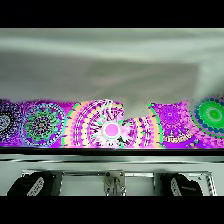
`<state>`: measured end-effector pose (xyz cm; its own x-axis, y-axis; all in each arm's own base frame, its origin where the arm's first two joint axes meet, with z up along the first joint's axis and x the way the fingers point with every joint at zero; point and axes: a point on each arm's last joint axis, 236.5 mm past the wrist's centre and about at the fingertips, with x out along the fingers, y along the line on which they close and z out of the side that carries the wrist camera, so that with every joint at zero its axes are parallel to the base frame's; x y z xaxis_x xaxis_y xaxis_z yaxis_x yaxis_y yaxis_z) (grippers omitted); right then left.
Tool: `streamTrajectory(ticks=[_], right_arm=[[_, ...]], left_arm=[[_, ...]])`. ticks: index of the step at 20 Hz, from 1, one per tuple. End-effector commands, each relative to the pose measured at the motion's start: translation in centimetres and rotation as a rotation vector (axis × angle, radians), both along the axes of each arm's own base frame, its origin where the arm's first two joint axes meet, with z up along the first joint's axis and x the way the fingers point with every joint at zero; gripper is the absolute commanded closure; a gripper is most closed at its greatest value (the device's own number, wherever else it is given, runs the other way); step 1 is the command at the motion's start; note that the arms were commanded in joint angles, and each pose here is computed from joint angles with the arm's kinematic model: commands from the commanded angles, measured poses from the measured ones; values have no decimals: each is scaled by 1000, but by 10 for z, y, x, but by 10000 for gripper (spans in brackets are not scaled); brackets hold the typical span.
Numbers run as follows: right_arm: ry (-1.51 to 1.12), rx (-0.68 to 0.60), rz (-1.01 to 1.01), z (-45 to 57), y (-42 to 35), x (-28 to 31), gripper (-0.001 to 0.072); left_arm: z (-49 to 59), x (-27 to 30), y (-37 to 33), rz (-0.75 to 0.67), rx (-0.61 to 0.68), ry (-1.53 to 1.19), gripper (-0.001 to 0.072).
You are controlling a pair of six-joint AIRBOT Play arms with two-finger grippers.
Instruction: Fold the shirts.
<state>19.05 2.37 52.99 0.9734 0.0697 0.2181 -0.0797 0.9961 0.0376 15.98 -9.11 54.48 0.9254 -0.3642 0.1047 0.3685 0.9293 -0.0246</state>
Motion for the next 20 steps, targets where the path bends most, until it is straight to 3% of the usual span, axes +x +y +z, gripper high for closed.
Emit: streamTrajectory(ticks=[1, 7, 14, 16, 20], right_arm=[[-17, -43, -115, -1, -14, -55, 653], [400, -54, -131, -94, -26, -22, 653], [1117, 48, -84, -320, -48, 100, 654], [1145, 126, -72, -380, -50, 155, 654], [1035, 454, 23, -438, -28, 268, 653]], left_arm=[[-28, -29, 14, 86, 50, 103, 669], [-112, 12, 25, 103, 58, 429, 669], [-347, 102, 36, 101, -17, 1024, 667], [-405, 137, 43, 144, -79, 1074, 667], [-470, 225, 56, 209, -186, 1097, 667]])
